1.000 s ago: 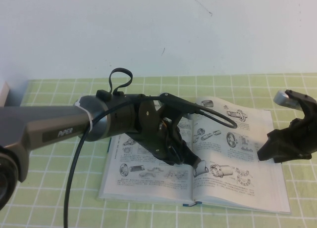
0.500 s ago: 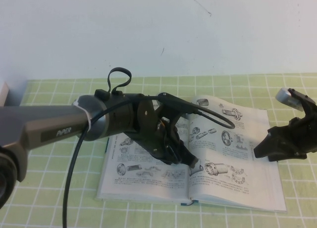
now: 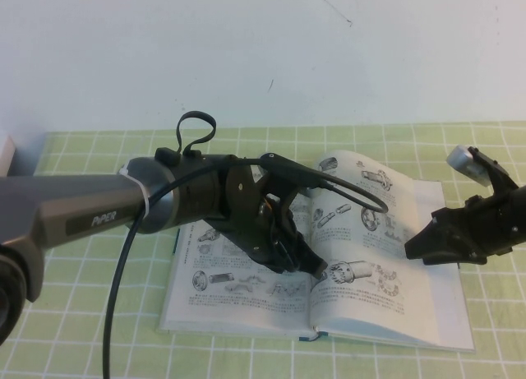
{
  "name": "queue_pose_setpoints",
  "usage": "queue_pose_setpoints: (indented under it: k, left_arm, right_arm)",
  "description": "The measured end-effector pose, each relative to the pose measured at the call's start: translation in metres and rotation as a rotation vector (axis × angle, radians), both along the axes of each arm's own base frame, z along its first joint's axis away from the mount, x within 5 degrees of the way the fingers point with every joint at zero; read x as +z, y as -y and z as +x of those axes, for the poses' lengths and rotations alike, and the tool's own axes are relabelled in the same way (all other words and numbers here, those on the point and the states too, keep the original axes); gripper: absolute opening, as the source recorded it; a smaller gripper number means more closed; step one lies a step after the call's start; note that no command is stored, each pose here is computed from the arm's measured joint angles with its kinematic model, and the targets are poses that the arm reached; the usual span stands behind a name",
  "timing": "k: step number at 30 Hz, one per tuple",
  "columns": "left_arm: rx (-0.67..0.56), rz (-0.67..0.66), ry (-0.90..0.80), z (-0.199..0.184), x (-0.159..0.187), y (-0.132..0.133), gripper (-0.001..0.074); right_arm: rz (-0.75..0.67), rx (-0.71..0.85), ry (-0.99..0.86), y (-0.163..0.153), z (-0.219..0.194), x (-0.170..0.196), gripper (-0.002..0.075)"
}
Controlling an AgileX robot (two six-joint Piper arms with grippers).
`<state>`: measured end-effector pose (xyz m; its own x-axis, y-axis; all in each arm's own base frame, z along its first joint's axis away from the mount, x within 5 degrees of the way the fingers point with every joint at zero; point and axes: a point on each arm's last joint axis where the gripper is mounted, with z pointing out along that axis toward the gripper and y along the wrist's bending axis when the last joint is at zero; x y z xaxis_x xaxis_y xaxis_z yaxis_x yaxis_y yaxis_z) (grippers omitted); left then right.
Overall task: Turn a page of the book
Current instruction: Open the closed book
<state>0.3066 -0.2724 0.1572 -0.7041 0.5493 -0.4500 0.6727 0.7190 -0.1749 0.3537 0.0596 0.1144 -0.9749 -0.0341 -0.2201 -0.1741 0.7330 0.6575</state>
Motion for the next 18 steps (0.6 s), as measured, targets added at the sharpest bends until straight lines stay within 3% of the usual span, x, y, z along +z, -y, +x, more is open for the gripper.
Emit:
queue_pose_setpoints:
  k: [18]
  left_arm:
    - [0.000, -0.001, 0.001, 0.000, 0.000, 0.000, -0.0003]
  right_arm:
    - [0.189, 0.022, 0.000, -0.026, 0.001, -0.012, 0.0314]
